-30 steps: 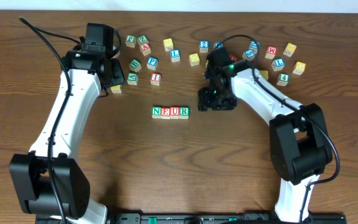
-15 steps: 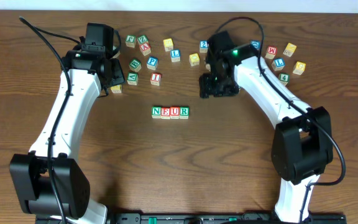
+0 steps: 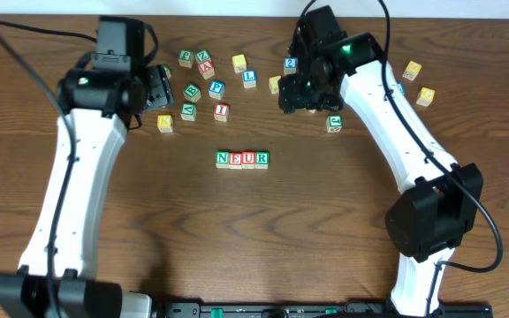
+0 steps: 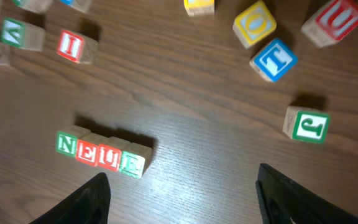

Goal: Spell out NEURIPS

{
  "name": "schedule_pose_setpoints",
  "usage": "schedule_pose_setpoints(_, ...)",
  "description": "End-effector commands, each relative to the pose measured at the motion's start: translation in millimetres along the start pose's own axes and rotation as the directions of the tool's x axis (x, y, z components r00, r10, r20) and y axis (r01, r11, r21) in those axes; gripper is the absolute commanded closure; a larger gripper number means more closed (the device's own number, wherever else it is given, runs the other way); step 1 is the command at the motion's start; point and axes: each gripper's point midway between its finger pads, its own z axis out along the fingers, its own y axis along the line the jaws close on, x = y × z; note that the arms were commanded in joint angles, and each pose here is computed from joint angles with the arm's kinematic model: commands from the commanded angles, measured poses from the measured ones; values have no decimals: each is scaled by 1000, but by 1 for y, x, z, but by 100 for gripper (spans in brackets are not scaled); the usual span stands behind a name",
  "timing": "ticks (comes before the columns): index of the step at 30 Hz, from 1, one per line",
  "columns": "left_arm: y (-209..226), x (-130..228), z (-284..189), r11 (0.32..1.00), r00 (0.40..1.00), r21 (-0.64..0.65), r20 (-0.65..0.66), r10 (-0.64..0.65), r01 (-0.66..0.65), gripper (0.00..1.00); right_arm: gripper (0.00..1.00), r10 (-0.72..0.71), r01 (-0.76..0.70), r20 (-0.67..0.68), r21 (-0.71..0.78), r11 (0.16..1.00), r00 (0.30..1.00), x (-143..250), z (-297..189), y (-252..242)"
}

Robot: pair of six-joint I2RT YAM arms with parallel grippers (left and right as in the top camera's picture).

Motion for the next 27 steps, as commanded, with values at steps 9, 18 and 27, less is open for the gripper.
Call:
schedule_pose_setpoints(9, -2, -21, -56, 992, 1000, 126, 20, 13, -16, 20, 25, -49, 49, 108, 7, 999, 993, -22, -49, 7)
schedule_pose_setpoints(18, -2, -20, -54, 992, 1000, 122, 8, 29, -30, 19, 25, -49, 48, 125, 5, 999, 991, -27, -49, 7)
schedule_pose_setpoints(27, -1, -17, -45, 993, 999, 113, -12, 32, -30, 19, 27, -55, 56, 179, 0, 998, 982, -40, -48, 9)
